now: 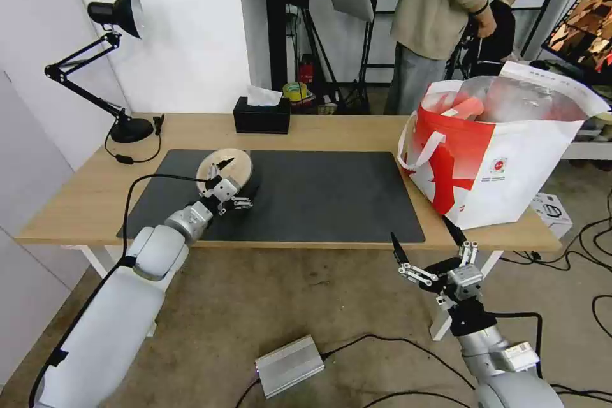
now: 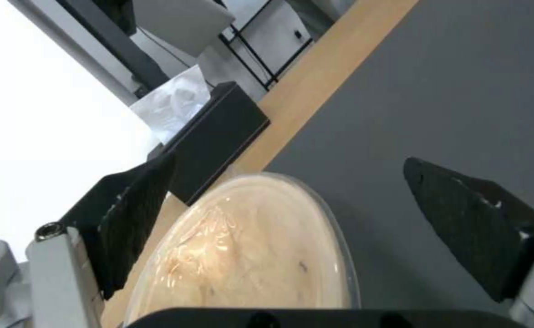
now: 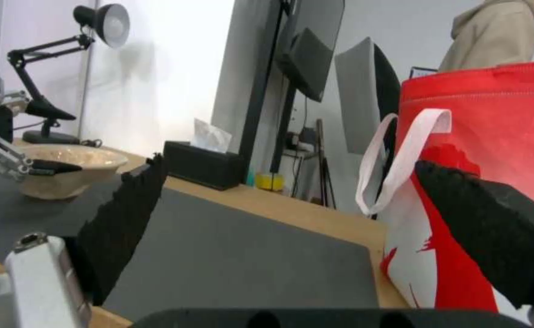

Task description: Pick up the trash from the table and place it into the takeout bag.

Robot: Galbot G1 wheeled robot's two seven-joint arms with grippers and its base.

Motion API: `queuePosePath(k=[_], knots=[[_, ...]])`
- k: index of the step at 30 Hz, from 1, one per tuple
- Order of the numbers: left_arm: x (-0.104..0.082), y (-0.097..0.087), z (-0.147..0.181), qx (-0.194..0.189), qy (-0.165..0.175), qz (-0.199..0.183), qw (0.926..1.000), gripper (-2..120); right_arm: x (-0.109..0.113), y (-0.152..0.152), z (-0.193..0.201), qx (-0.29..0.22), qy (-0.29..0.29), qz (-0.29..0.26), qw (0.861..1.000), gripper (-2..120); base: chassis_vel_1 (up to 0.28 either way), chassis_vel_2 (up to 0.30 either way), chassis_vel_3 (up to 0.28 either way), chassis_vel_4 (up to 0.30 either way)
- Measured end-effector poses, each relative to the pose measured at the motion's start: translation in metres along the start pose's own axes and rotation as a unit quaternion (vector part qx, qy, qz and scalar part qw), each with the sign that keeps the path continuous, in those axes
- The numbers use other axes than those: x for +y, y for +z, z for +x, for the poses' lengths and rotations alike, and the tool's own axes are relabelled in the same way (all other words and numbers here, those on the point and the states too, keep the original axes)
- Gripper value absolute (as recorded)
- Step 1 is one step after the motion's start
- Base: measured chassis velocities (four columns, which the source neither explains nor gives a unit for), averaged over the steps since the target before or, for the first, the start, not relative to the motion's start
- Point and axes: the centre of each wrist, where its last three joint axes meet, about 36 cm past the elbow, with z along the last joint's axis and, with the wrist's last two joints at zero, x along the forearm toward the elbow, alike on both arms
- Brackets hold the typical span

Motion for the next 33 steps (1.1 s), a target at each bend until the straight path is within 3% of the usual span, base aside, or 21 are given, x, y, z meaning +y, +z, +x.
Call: queuePosePath(k=[19,33], knots=[[0.008,0.004,-0.003,0.016,0.013,-0.004,0.9998,100,0.000,0.000,0.000,0.000,0.000,0.000,1.000,100,0.000,0.000,0.000,0.000],[0.013,0.022,0.018,0.041,0.013,-0.002,0.9991,100,0.000,0.000,0.000,0.000,0.000,0.000,1.000,100,0.000,0.000,0.000,0.000]])
